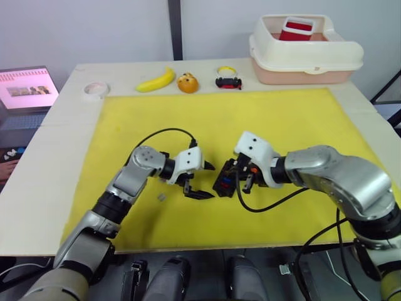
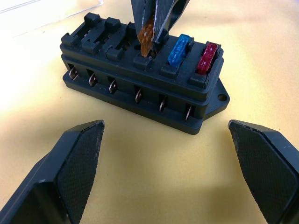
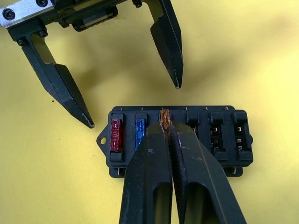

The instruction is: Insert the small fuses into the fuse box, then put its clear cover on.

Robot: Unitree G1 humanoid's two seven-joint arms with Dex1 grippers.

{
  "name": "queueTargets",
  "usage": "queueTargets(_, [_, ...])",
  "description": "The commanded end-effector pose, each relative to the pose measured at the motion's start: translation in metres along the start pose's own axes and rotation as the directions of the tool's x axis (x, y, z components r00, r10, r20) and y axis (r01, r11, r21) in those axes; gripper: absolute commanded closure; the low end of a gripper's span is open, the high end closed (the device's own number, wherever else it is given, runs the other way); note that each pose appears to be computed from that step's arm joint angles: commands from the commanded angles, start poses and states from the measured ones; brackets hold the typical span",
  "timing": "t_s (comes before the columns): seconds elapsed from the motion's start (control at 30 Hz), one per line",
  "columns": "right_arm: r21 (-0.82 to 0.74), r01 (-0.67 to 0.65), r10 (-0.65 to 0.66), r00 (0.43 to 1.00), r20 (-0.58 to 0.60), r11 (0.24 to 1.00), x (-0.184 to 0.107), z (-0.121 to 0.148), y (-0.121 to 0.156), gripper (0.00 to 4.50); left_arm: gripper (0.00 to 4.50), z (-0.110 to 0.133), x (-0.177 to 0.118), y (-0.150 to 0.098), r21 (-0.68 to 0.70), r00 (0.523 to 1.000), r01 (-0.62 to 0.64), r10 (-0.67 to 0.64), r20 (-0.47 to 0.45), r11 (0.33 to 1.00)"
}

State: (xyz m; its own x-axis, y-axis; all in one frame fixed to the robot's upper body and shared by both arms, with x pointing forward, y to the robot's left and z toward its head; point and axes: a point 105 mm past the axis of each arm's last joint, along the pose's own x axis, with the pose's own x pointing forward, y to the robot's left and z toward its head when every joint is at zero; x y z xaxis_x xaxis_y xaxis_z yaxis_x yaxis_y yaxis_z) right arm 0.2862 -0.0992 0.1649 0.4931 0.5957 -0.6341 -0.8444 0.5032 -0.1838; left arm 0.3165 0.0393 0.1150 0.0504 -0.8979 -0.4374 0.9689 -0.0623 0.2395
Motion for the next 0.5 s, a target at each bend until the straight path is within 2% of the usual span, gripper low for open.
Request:
queueTargets(0.03, [-0.014,0.016,-0.016,1.000,0.021,1.000,-0.002,0.004,-0.002,4.48,0.00,0.009,-0.003,0.003,0.040,1.000,-0.009,0.008,0.012,0.999])
queueTargets(0.5, [-0.002,0.022,-0.022,1.000,-0.016,1.000,0.001,-0.010,-0.005,4.48,0.00,0.010,-0.003,0.003,0.043,1.000,-0.010,0.009,0.013,0.999])
